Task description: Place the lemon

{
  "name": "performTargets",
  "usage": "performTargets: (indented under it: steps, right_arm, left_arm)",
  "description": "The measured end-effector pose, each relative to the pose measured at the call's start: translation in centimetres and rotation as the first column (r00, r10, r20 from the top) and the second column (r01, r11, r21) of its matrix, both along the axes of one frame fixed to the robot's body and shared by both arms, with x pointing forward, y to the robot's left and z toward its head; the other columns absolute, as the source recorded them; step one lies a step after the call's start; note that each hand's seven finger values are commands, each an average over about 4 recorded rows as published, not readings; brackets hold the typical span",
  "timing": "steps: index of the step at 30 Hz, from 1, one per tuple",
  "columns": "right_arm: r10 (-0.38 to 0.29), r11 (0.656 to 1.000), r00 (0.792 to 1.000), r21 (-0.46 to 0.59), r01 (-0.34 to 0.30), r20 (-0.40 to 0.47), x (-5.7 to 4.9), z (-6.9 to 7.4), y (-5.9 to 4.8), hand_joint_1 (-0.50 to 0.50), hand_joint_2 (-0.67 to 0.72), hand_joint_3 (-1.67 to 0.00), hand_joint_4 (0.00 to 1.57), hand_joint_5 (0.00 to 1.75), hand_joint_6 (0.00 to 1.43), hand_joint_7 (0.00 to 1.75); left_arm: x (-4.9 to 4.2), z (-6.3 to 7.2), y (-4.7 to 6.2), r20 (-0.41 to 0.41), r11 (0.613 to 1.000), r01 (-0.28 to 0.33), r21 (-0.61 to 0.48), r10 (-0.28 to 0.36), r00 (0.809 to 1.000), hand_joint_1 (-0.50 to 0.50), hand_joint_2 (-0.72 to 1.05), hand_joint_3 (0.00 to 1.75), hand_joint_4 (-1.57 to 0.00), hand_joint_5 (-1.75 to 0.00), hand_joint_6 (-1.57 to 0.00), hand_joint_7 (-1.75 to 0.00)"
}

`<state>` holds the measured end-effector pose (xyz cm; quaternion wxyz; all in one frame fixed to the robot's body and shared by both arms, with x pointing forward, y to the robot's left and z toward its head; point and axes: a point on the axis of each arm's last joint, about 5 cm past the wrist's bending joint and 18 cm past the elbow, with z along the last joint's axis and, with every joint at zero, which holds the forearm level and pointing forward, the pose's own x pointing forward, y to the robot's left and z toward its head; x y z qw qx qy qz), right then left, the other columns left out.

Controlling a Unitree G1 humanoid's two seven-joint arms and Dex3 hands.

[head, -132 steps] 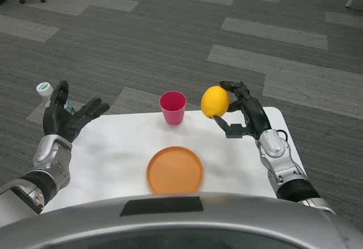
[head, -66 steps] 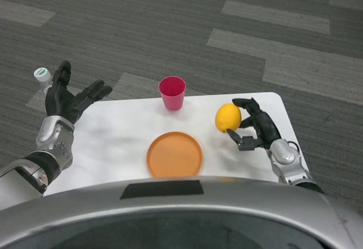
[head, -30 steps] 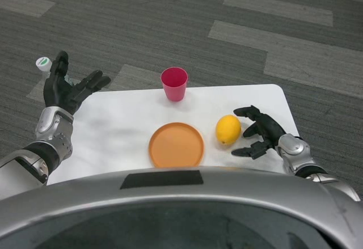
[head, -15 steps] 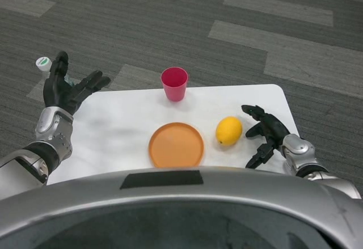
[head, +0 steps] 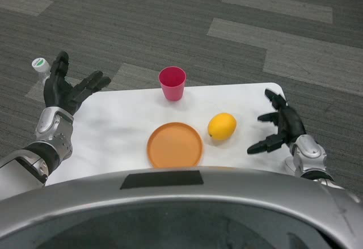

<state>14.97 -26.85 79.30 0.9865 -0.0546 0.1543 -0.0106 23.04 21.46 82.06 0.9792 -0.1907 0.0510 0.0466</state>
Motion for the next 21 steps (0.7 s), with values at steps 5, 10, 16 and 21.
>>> performTargets:
  steps: [5,10,16,21]
  right_arm:
    - [-0.008,1.0,0.986,-0.002,0.009,0.164,2.0,1.8,0.5,0.12,0.08,-0.24,0.0,0.73,0.0,0.02]
    - [-0.021,1.0,0.956,0.0,0.022,0.293,3.4,3.3,1.3,0.08,0.06,-0.24,0.0,0.53,0.0,0.0]
    - [-0.05,0.999,0.899,0.028,0.042,0.434,4.5,4.8,2.4,0.04,0.12,-0.24,0.0,0.39,0.0,0.0]
    - [-0.051,0.999,0.881,0.032,0.04,0.471,4.8,5.3,2.8,0.0,0.15,-0.28,0.0,0.44,0.0,0.0]
  left_arm:
    - [0.0,0.0,0.0,0.0,1.0,0.0,0.0,0.0,1.0,0.5,0.52,0.09,-0.08,0.0,0.0,0.0]
    - [0.02,0.0,0.0,0.0,1.0,-0.001,-0.001,0.001,1.0,0.5,0.52,0.09,-0.07,0.0,0.0,0.0]
    - [0.03,0.0,0.0,0.001,1.0,-0.002,-0.002,0.002,1.0,0.5,0.52,0.09,-0.07,0.0,0.0,0.0]
    - [0.04,0.0,0.0,0.002,1.0,-0.004,-0.003,0.004,1.0,0.5,0.52,0.09,-0.07,0.0,0.0,0.0]
